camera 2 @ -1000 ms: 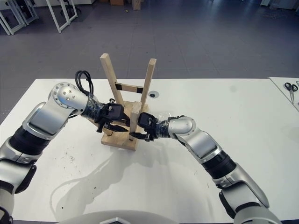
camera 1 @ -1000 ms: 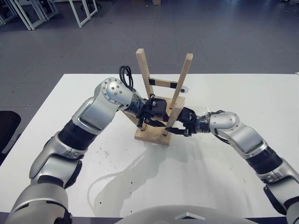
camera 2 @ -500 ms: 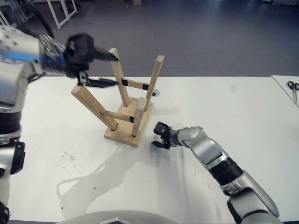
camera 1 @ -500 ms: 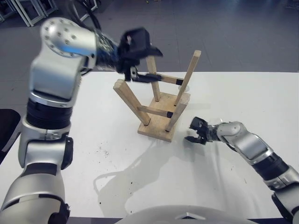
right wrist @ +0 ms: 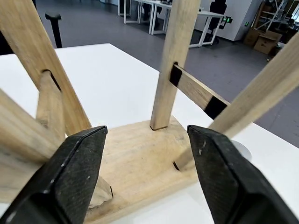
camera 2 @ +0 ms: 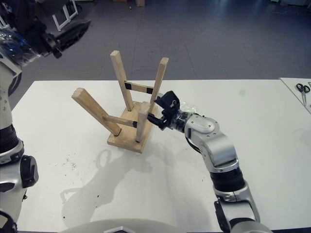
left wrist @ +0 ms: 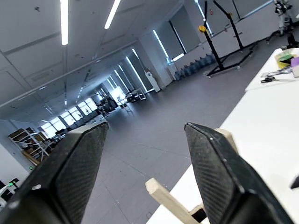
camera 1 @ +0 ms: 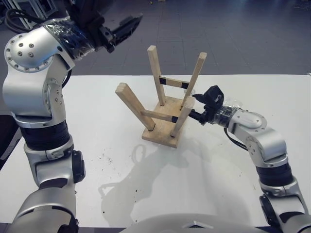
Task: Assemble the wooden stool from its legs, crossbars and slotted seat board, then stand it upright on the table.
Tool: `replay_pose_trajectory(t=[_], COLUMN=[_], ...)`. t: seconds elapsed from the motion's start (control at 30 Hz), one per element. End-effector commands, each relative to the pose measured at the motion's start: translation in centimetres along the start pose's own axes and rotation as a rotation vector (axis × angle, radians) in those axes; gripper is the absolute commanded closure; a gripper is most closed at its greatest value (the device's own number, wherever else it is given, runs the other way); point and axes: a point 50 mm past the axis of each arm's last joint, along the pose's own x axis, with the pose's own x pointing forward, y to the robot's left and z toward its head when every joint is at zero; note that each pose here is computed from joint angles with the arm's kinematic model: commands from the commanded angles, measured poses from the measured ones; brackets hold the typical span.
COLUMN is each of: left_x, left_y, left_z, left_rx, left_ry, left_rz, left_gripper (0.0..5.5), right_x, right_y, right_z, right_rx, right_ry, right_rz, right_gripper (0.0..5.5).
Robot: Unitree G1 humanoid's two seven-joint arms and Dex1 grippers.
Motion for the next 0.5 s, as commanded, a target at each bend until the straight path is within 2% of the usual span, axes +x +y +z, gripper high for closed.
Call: replay_pose_trajectory(t=[0.03,0.13,0.23,0.37,0.43,0.5], left_x=[0.0,0.0,-0.1,-0.4,0.4,1.0], left_y=[1.0,1.6,2.8,4.4,3.5,0.2], left_z=[0.0,-0.3,-0.2,-0.6,0.9,3.2], left_rx=[0.024,0.033,0.065,0.137,0.063,-0.147], left_ry=[0.009,0.025,0.024,0.054,-0.027,-0.139], left_rz=[0.058,0.100,0.168,0.262,0.206,-0.037], left_gripper=[2.45,2.45,2.45,2.45,2.45,2.45], right_x=[0.0,0.1,0.0,-0.5,-0.6,-0.7], right_y=[3.3,4.2,3.3,2.0,1.8,0.5], right_z=[3.7,4.3,4.4,6.0,6.4,5.6], right_rx=[0.000,0.007,-0.015,-0.021,-0.029,-0.035], right_ry=[-0.169,-0.186,-0.165,-0.231,-0.247,-0.203], right_rz=[0.200,0.228,0.151,0.067,0.047,-0.052], right_gripper=[2.32,2.32,2.32,2.32,2.32,2.32])
